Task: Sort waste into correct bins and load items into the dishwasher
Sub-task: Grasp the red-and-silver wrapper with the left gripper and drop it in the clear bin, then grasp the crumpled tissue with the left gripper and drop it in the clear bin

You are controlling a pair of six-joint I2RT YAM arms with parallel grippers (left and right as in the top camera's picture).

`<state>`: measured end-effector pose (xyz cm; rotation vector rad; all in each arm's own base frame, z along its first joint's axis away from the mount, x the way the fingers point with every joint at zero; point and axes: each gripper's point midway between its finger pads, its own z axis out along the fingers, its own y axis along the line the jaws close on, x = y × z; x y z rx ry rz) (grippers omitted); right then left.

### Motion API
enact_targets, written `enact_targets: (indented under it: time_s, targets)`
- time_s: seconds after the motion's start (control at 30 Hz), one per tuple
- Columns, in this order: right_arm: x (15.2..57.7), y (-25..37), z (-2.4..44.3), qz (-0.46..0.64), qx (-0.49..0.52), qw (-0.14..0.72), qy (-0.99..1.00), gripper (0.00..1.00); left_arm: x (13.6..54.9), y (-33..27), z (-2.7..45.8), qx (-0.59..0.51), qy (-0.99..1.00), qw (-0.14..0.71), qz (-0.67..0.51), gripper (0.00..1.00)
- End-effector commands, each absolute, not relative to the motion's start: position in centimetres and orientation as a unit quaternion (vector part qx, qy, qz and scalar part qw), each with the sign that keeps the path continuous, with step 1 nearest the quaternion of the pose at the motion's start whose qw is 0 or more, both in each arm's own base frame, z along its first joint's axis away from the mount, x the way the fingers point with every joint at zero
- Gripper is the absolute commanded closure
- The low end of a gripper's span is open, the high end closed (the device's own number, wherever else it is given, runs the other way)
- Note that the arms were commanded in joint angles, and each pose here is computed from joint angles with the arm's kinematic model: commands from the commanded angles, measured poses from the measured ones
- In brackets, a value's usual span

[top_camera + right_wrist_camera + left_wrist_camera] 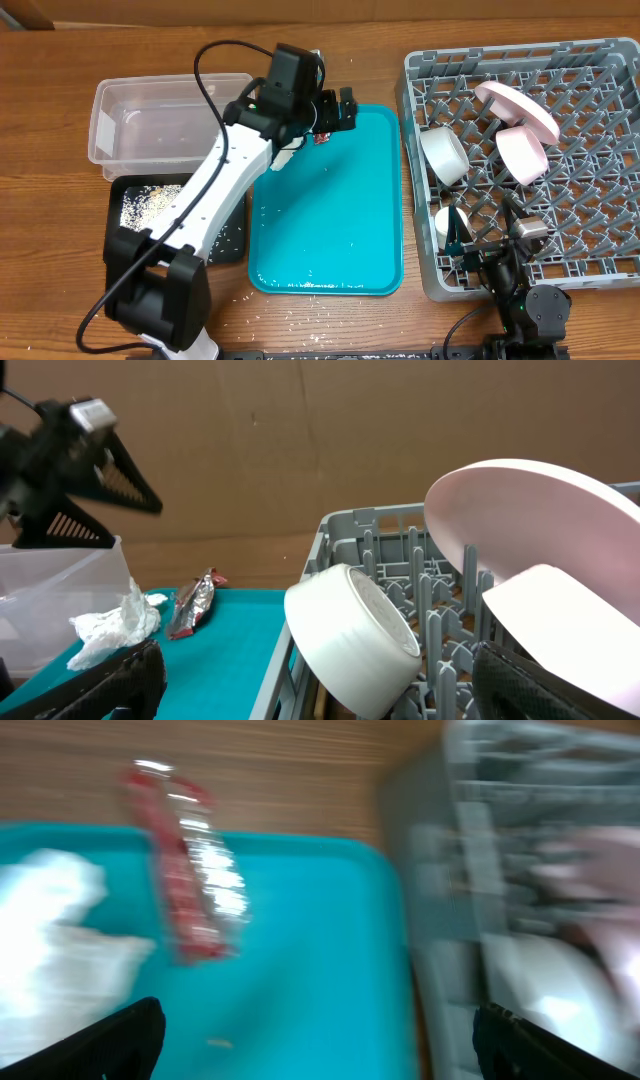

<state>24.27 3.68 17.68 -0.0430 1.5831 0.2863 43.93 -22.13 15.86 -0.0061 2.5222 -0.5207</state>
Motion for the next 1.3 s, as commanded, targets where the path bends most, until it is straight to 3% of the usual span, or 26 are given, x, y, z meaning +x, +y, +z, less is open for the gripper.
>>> enact_targets:
  time_s: [0.0,0.1,0.27,0.37,0.43,0.5,0.53,0.6,0.77,0.87,0.9,1.0,1.13,1.17,1.2,1.27]
  targets:
    - [24.3,3.6,17.5,0.127,-0.020,0.695,0.707,0.00,46.1,-19.1,12.5,0.018,0.947,0.319,-0.038,0.02]
    - [24.3,3.6,17.5,0.127,-0.020,0.695,0.707,0.00,47.1,-19.8,10.2,0.032,0.946,0.323,-0.023,0.14]
    - [24.3,3.6,17.5,0.127,-0.020,0.695,0.707,0.00,48.3,-20.6,5.6,0.037,0.950,0.310,-0.018,0.16]
    - [24.3,3.6,17.5,0.127,-0.020,0.695,0.707,0.00,48.5,-21.2,2.7,0.043,0.954,0.296,-0.025,0.29]
    - [24.3,3.6,17.5,0.127,-0.020,0.695,0.707,0.00,48.1,-22.2,2.1,0.052,0.956,0.284,-0.050,0.45]
    - [24.3,3.6,17.5,0.127,-0.020,0.695,0.707,0.00,47.6,-22.9,2.5,0.061,0.957,0.277,-0.064,0.92]
    - [24.3,3.6,17.5,0.127,-0.020,0.695,0.707,0.00,47.3,-22.9,2.9,0.062,0.957,0.274,-0.065,0.96]
    - [24.3,3.6,17.5,0.126,-0.020,0.695,0.707,0.00,46.7,-23.1,5.0,0.064,0.957,0.272,-0.076,0.96]
    - [24.3,3.6,17.5,0.126,-0.020,0.695,0.707,0.00,44.3,-22.4,15.9,0.061,0.938,0.321,-0.117,0.96]
    - [24.3,3.6,17.5,0.127,-0.020,0.695,0.707,0.00,42.8,-18.4,20.3,0.021,0.934,0.353,-0.060,0.96]
    - [24.3,3.6,17.5,0.126,-0.020,0.695,0.707,0.00,41.6,-14.2,21.1,-0.040,0.936,0.349,0.006,0.96]
    - [24.3,3.6,17.5,0.127,-0.020,0.695,0.707,0.00,39.4,-7.6,18.5,-0.193,0.938,0.281,0.065,0.96]
    - [24.3,3.6,17.5,0.127,-0.020,0.695,0.707,0.00,39.9,-4.1,15.6,-0.250,0.934,0.239,0.092,0.96]
    - [24.3,3.6,17.5,0.126,-0.020,0.695,0.707,0.00,40.3,-3.4,14.6,-0.261,0.934,0.229,0.088,0.95]
    - [24.3,3.6,17.5,0.127,-0.020,0.695,0.707,0.00,40.5,-3.3,14.1,-0.266,0.935,0.221,0.078,0.74]
    - [24.3,3.6,17.5,0.126,-0.020,0.695,0.707,0.00,41.3,-3.6,13.3,-0.268,0.940,0.209,0.042,0.00]
